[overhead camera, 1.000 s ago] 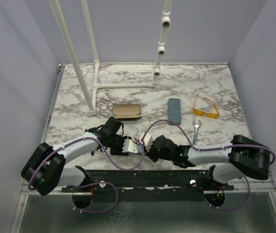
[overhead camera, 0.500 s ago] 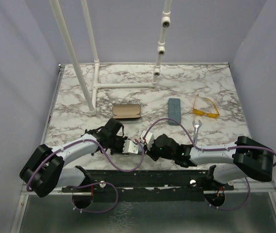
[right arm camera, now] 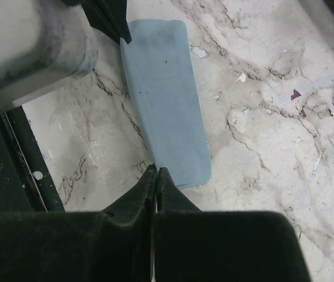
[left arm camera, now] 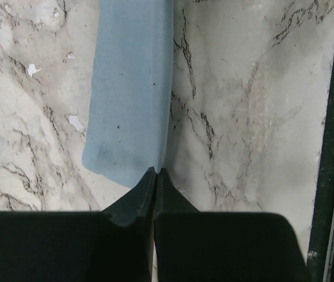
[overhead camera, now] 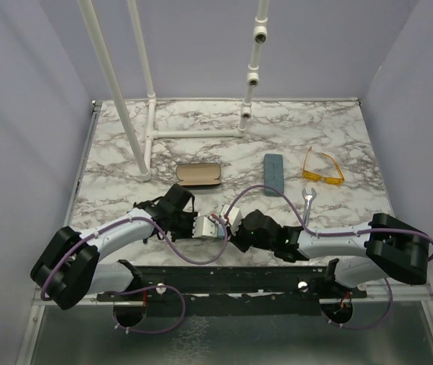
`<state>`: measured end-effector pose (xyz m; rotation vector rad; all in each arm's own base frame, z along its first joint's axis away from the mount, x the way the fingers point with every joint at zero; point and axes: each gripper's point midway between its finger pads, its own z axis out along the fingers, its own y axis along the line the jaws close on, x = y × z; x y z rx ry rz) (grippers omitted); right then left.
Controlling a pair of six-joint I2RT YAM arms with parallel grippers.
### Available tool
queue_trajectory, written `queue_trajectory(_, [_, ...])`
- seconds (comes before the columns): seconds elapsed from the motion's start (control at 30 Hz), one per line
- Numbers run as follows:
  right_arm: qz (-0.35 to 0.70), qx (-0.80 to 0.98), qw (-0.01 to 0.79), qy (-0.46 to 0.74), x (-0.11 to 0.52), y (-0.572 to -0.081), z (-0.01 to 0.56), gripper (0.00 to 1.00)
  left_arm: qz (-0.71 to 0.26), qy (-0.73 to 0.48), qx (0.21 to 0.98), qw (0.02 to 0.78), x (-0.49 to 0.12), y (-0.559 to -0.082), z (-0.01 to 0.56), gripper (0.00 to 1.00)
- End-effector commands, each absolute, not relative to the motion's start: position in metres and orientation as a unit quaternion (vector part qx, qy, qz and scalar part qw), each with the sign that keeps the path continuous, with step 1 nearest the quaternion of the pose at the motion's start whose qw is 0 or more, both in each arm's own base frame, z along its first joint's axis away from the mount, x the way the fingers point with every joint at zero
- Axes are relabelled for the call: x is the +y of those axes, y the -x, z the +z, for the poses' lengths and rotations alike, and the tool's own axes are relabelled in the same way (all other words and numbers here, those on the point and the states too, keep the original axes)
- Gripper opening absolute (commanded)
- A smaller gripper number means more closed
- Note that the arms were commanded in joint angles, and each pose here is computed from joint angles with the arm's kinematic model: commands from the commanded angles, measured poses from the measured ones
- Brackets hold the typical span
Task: Organize the sunglasses
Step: Pick up the glasses cleaning cloth from the center of the board, then place the glasses cleaning cloth in the sunglasses case.
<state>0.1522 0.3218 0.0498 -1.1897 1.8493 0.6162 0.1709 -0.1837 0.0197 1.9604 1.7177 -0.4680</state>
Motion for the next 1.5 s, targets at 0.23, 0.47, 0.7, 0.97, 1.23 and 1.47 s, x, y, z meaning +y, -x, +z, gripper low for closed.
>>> queue_trajectory(0.23, [0.246, 0.716, 0.454, 0.469, 0.335, -0.173, 0.083, 0.01, -0.148, -0.686, 0.676, 0.227, -0.179, -0.184, 0.061, 0.0])
queue_trajectory(0.47, [0.248, 0.701, 0.486, 0.458, 0.341, -0.198, 0.108, 0.0, -0.102, -0.681, 0.685, 0.238, -0.176, -0.205, 0.088, 0.0])
queue_trajectory(0.7, [0.252, 0.68, 0.515, 0.456, 0.346, -0.233, 0.135, 0.0, -0.036, -0.675, 0.688, 0.264, -0.171, -0.24, 0.113, 0.0])
queue_trajectory(0.97, [0.242, 0.667, 0.545, 0.447, 0.351, -0.287, 0.155, 0.0, 0.017, -0.664, 0.686, 0.297, -0.171, -0.292, 0.143, 0.0])
queue_trajectory(1.23, [0.237, 0.67, 0.545, 0.445, 0.356, -0.344, 0.146, 0.0, 0.04, -0.658, 0.693, 0.293, -0.165, -0.337, 0.137, 0.0])
queue_trajectory(1.47, [0.223, 0.672, 0.532, 0.464, 0.361, -0.376, 0.13, 0.0, 0.057, -0.658, 0.697, 0.278, -0.161, -0.37, 0.122, 0.0])
